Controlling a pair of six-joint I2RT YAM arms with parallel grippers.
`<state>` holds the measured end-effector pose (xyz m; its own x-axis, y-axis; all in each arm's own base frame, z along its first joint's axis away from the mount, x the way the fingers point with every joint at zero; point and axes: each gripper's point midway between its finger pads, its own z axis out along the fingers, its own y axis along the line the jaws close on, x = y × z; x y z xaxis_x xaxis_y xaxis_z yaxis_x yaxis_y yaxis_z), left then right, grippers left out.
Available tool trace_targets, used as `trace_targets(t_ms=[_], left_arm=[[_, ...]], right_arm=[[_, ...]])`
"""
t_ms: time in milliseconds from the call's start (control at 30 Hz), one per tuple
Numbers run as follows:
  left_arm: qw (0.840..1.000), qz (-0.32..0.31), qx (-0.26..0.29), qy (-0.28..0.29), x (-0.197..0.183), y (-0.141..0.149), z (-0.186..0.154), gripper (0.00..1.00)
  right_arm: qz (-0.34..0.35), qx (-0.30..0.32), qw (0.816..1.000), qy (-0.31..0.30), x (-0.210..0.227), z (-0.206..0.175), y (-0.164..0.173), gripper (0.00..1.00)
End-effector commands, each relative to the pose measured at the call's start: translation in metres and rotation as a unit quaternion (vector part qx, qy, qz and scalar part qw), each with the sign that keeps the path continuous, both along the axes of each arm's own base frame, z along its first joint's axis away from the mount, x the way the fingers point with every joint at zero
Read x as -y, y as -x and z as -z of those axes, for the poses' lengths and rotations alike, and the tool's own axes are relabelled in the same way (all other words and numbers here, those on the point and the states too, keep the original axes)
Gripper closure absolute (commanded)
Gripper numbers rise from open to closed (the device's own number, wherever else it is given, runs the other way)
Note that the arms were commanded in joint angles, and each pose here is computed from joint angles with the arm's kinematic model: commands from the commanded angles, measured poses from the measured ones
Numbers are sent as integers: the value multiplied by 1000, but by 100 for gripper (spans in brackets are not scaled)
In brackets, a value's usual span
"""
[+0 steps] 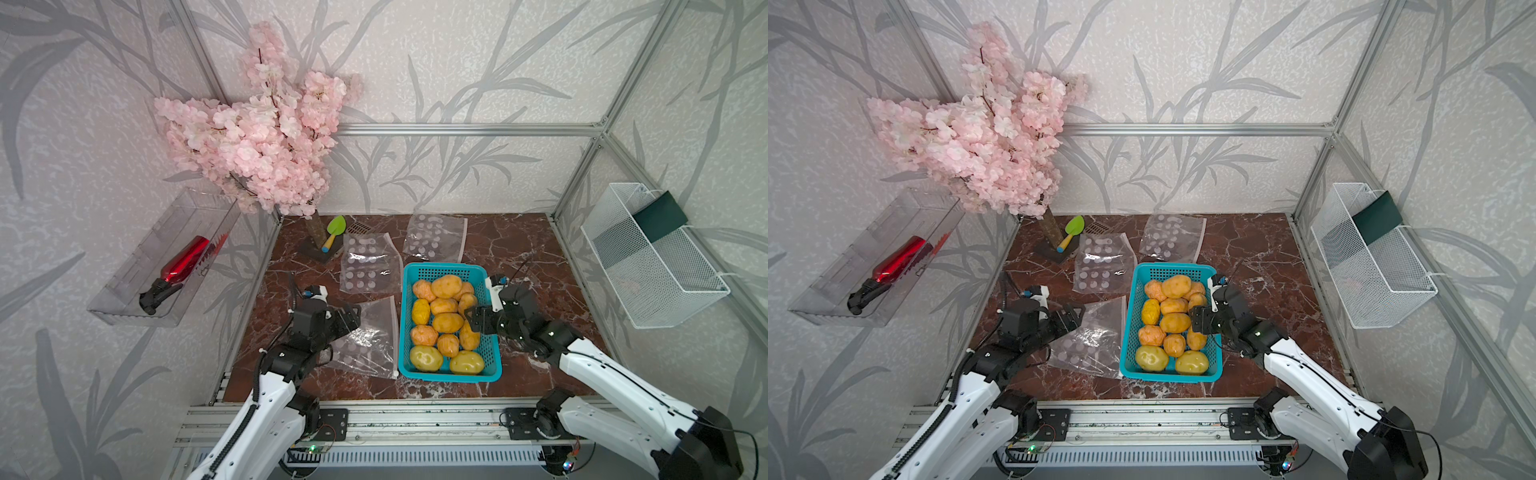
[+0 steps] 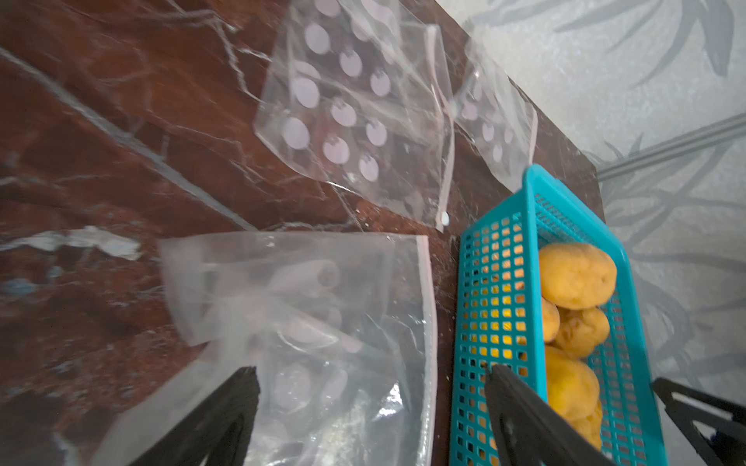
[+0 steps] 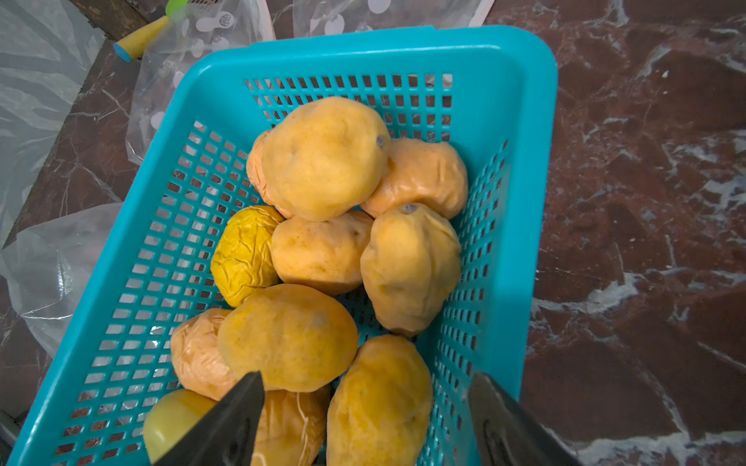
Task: Put the potatoes into a zipper bag and zip it
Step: Move the basket to the center of the board.
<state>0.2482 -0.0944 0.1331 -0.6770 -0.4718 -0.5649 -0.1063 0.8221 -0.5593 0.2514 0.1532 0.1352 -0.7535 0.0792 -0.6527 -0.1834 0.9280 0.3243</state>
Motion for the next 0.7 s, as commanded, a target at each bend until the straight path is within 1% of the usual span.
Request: trace_targets(t_ms=[0, 167, 300, 400, 500, 567, 667], left_arm=[[1000, 3, 24, 1, 12, -12, -6, 14], [998, 54, 27, -2, 50, -22, -4, 16], [996, 90, 11, -9, 81, -33, 4, 16], [993, 114, -18, -28, 102, -42, 15, 27], [990, 131, -39, -34, 121, -51, 27, 35], [988, 145, -45, -32, 136, -54, 33, 39], [985, 163, -45, -37, 158, -56, 36, 40]], right_arm=[[24, -10, 999, 22, 17, 6, 11, 19], [47, 2, 998, 35, 33, 0, 18, 19], [70, 1, 996, 55, 43, 7, 16, 19], [64, -16, 996, 63, 37, 21, 10, 19], [61, -41, 994, 80, 32, 36, 3, 24], [70, -48, 991, 99, 34, 42, -2, 27], [95, -44, 987, 120, 43, 43, -9, 29]])
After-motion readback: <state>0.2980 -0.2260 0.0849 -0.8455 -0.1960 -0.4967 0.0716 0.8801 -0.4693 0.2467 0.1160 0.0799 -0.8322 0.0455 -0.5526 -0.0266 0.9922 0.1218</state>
